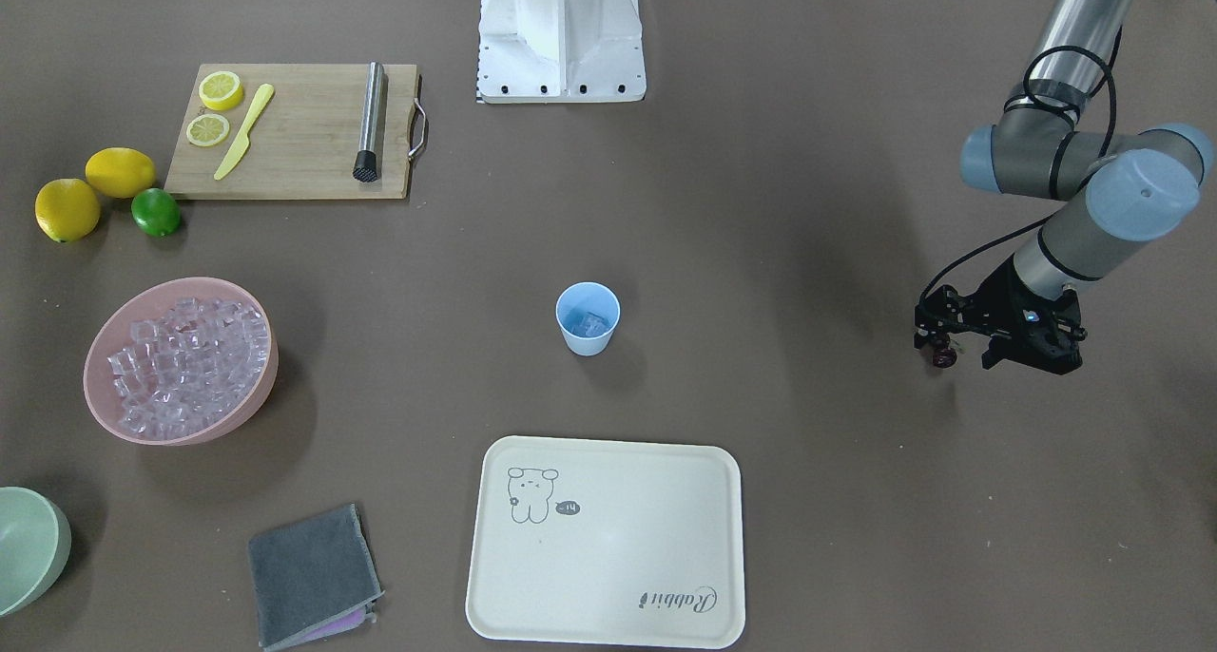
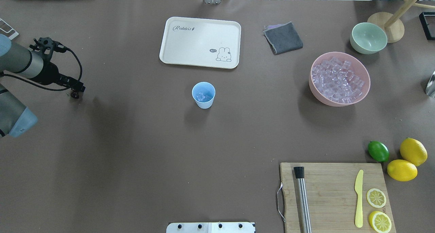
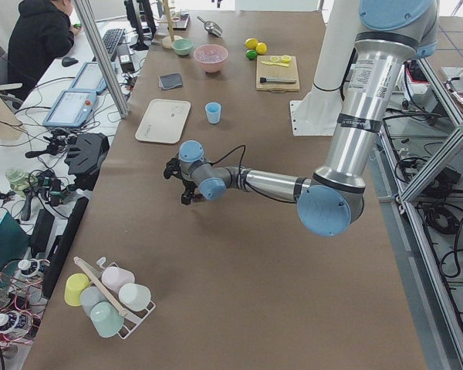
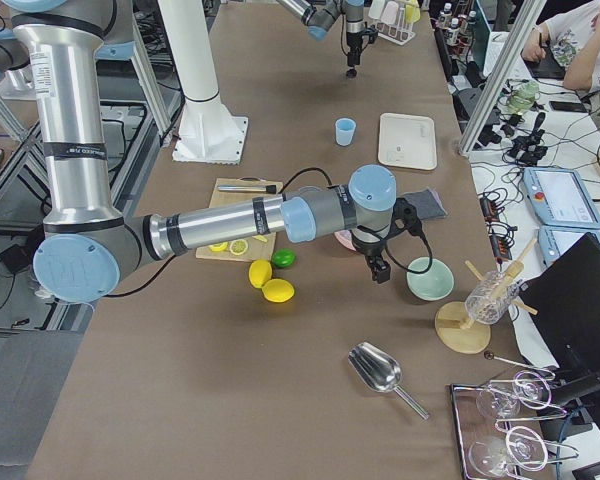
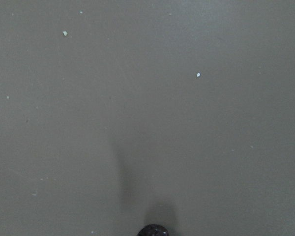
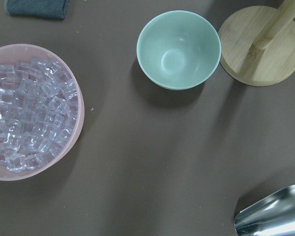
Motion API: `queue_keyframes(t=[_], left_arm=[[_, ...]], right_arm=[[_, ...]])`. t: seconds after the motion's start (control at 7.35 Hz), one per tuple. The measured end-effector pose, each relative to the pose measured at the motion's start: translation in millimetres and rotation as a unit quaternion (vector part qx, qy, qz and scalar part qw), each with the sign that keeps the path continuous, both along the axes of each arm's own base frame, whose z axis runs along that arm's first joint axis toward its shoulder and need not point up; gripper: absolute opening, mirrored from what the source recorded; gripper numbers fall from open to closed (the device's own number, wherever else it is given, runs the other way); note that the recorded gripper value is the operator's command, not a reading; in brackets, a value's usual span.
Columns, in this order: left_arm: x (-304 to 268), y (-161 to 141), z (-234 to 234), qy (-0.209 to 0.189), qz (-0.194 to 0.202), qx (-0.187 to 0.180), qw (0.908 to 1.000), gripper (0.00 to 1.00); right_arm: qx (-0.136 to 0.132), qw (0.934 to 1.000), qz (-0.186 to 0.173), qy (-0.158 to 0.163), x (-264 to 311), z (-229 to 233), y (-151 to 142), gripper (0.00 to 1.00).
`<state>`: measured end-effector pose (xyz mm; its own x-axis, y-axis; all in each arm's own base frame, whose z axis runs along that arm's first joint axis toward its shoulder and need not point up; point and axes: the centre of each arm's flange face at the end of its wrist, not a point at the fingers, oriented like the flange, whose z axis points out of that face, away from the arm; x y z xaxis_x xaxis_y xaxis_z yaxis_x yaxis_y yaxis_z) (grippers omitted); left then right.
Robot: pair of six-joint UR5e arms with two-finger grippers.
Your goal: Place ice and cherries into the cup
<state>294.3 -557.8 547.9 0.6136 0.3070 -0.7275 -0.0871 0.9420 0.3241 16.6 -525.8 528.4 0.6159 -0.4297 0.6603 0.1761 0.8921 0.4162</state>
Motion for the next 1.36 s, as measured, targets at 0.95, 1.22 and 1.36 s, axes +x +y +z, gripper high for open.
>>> queue_keyframes(t=[0.95,1.22,1.36], left_arm=[[2.2,-0.9,-9.1,0.012,-0.017,-0.012,0.9997,0.0],[2.4,-4.2,-59.8,0.042,-0.033,-0.009,0.9985,0.0],[8.8,-14.7,-110.0,0.063,-0.037,-0.009,0.9973,0.0]], right_arm=[[-0.008,1.0,0.005,0.002,6.4,10.8,16.8,0.99],[-0.009,0.9999,0.005,0.002,6.5,11.2,17.3,0.99],[-0.009,0.9999,0.005,0.002,6.5,11.6,17.8,0.99]])
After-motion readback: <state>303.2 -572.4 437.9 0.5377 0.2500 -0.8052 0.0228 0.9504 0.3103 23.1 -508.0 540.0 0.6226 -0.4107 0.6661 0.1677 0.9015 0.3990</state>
